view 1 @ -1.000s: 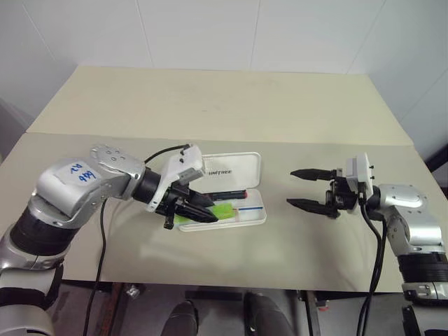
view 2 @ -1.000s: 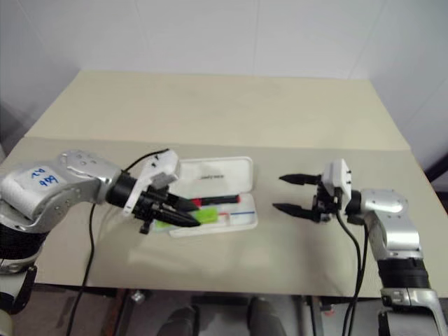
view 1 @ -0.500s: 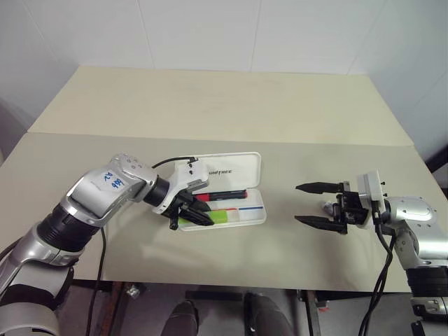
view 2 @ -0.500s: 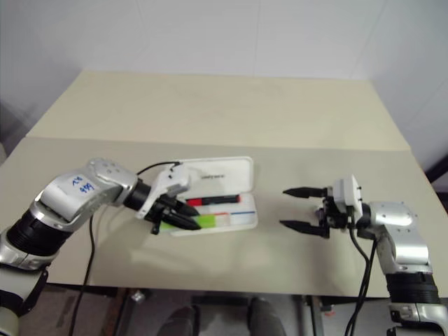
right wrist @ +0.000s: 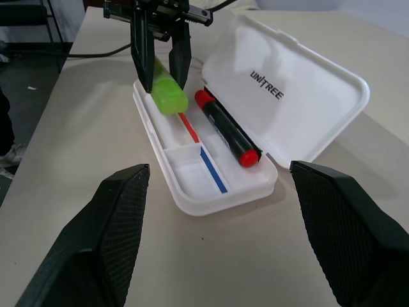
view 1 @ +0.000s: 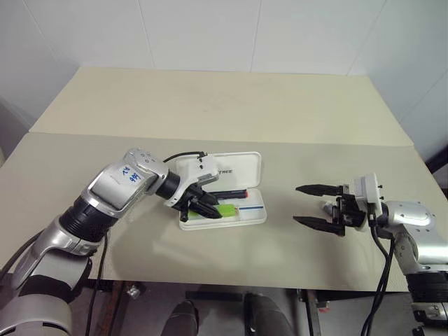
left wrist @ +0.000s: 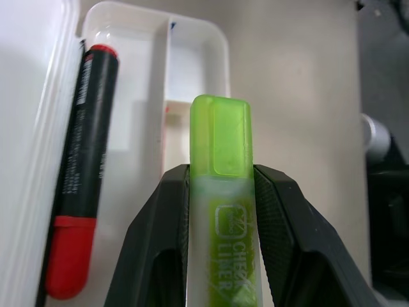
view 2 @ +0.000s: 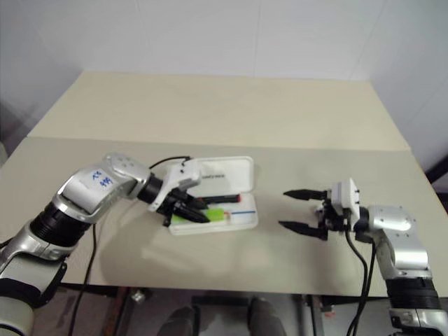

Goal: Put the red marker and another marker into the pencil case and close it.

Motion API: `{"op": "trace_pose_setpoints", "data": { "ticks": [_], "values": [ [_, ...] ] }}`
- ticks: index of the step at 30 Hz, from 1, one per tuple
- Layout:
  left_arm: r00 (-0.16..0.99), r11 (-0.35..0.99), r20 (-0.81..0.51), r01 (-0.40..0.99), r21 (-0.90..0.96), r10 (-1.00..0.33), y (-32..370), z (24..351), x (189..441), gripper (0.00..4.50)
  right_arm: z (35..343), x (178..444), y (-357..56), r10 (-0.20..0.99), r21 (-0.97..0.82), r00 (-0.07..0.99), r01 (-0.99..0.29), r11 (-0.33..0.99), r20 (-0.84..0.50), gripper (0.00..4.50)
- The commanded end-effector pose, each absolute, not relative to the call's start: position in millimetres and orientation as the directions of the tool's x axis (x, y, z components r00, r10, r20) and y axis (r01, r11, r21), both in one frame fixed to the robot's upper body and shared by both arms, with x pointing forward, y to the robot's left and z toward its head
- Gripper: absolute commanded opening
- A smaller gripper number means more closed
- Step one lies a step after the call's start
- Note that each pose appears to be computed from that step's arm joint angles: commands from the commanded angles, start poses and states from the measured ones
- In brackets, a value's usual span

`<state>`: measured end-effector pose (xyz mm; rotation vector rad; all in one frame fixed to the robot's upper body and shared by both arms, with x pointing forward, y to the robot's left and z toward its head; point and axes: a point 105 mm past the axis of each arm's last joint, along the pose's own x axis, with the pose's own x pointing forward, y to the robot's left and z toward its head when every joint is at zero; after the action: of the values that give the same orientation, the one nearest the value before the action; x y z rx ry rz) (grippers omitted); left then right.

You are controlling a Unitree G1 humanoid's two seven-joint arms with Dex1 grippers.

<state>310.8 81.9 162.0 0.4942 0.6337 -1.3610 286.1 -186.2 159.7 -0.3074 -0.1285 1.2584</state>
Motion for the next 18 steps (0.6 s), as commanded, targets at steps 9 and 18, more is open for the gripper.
{"op": "trace_pose_setpoints", "data": {
  "ticks": [9,18],
  "values": [
    [0.089,0.112,-0.670,0.994,0.008,-0.737,72.5,172.2,315.5,1.08,169.0,282.9,-181.8,0.948,-0.346,0.312,-0.897,0.274,-0.057,4.50],
    [0.086,0.125,-0.683,0.992,-0.008,-0.725,71.6,164.9,316.9,1.08,167.7,283.2,-181.9,0.943,-0.346,0.327,-0.893,0.287,-0.063,4.50]
  ]
}}
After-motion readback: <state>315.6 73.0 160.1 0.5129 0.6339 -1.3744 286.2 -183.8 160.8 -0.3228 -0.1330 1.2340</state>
